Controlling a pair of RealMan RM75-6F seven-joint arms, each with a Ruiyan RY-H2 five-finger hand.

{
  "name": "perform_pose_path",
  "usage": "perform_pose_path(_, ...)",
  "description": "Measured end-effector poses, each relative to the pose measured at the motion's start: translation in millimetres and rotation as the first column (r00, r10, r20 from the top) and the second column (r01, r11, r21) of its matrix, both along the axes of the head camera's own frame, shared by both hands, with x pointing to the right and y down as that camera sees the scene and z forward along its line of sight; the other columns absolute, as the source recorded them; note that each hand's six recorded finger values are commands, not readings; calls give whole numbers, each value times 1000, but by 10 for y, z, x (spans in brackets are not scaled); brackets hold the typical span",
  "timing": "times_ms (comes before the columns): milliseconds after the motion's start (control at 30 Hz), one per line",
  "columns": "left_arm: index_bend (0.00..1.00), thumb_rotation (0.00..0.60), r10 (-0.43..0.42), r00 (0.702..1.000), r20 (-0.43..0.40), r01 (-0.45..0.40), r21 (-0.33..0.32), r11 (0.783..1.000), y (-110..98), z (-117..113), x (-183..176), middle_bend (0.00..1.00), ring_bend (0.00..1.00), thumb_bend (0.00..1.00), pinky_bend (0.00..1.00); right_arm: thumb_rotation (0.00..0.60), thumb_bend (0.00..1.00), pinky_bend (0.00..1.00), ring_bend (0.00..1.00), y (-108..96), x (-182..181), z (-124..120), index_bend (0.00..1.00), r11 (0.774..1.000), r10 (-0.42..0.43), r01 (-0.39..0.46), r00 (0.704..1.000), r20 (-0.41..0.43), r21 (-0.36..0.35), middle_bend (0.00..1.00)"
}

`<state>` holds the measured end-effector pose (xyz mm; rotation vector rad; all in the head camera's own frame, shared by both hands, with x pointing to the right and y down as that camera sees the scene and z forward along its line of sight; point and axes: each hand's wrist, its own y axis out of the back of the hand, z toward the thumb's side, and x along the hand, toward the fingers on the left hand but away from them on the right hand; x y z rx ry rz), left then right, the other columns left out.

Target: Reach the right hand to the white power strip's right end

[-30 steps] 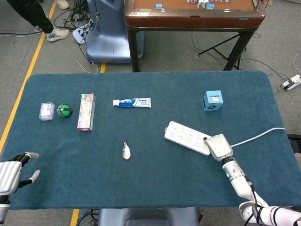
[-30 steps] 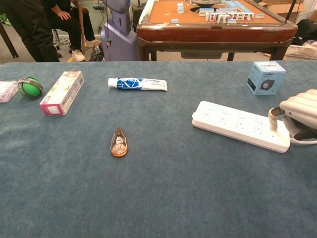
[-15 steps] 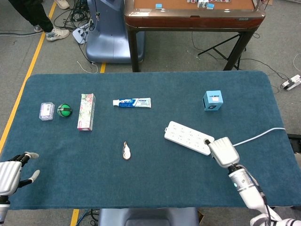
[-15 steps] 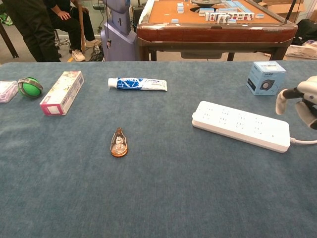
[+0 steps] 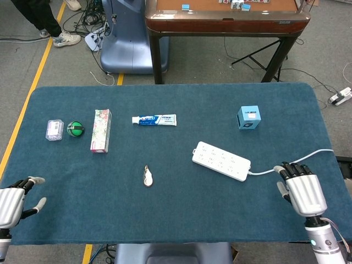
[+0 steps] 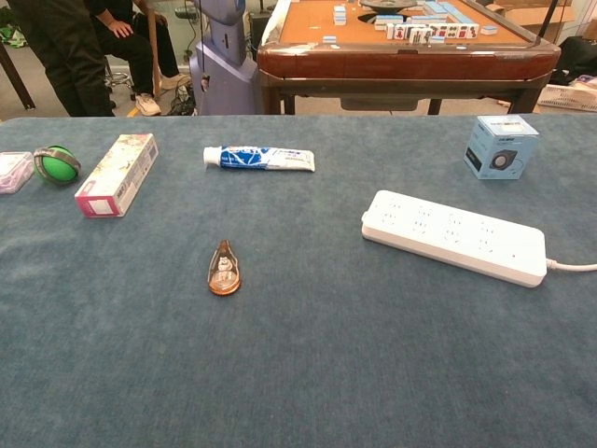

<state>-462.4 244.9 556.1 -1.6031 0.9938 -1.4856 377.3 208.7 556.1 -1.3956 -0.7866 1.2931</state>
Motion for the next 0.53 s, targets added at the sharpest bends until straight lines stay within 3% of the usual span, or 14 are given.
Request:
perform_pose_path(367,430,600,-1,1000,-5,1,-6,1000,-30,29,4,405,430,282,609,600,276,399,340,37,344,-115,378,995,91,-93,994,52,39,345)
perform_pose_path(533,431,600,7,1000,-10,-7,-16,1000,-34,59,31,404,430,283,609,600,277,399,340,47,421,-118,378,993,112,-113,993,50,24,345)
